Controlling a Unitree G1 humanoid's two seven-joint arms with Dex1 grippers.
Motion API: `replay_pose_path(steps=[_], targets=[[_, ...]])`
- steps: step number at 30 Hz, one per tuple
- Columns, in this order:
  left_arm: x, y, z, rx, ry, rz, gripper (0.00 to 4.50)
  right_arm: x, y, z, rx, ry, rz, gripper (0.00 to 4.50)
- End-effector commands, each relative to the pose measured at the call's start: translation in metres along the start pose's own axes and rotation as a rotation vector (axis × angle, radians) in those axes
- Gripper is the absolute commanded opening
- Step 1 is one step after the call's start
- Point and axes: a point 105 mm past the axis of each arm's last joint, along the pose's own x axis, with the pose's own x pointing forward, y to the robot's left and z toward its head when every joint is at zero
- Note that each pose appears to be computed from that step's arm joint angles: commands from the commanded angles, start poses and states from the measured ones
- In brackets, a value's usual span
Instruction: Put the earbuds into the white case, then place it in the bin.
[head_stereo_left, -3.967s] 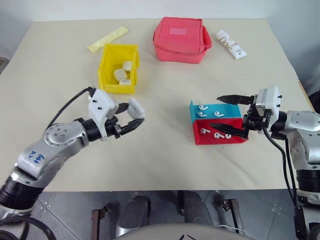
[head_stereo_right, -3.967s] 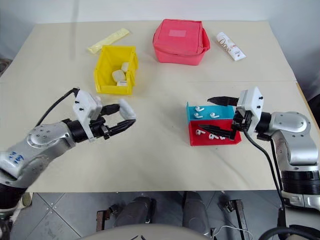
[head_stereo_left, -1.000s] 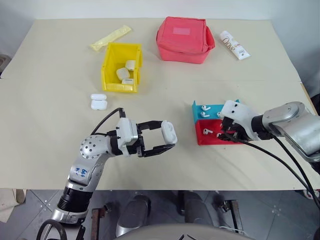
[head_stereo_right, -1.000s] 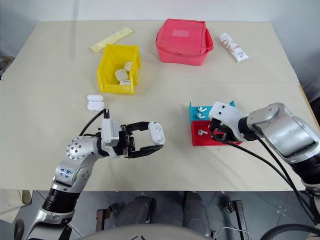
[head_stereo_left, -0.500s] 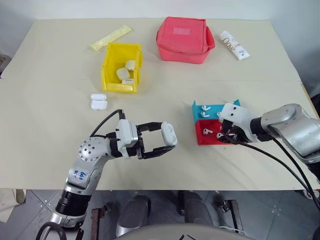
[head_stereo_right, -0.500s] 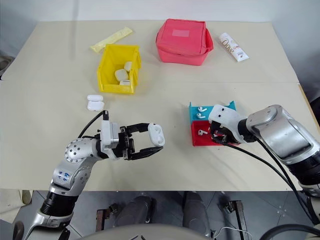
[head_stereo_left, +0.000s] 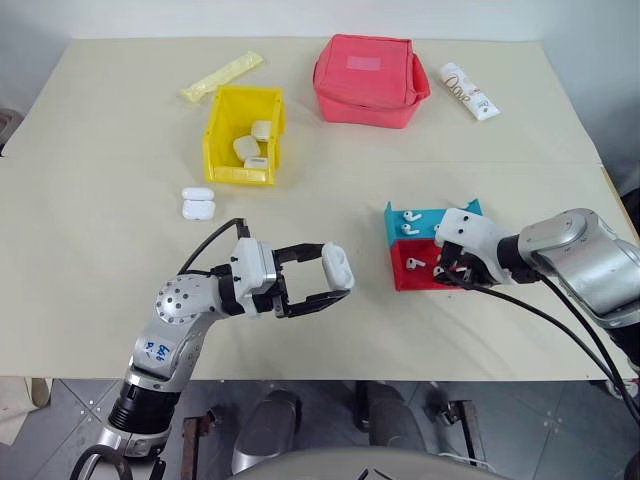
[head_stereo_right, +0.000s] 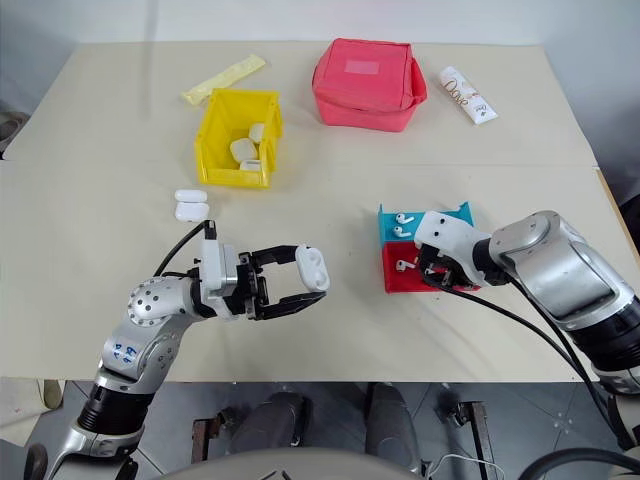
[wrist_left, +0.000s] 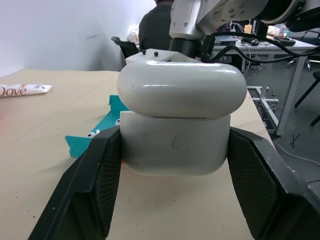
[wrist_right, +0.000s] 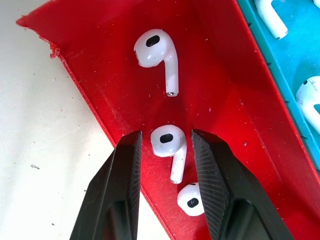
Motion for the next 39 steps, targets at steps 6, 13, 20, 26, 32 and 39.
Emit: replay_pose_path(steps=[6,13,20,26,32,39], targets=[[0.0,-0.002,0.012,0.043,-0.03,-0.003,2.78,0.003,0.002,-0.006,0.004,0.013,0.013,0.47],[0.003,0.001,0.008,0.026,-0.034,-0.012,2.78,-0.013,0.001,0.014,0.002,-0.112,0.0,0.47],[0.011,0.004,0.001,-0.007,-0.063,-0.076,2.78,-0.056,0.021,0.044,-0.044,-0.5,0.01,0.47],[0.018,0.016,-0.007,0.001,-0.094,-0.148,2.78,-0.078,0.044,0.073,0.004,-0.855,0.118,0.47],[0.028,0.021,-0.007,0.024,-0.147,-0.259,2.78,-0.074,0.054,0.098,0.058,-1.11,0.221,0.47],[0.035,0.029,0.0,0.044,-0.193,-0.315,2.78,-0.058,0.052,0.111,0.073,-1.19,0.226,0.47]])
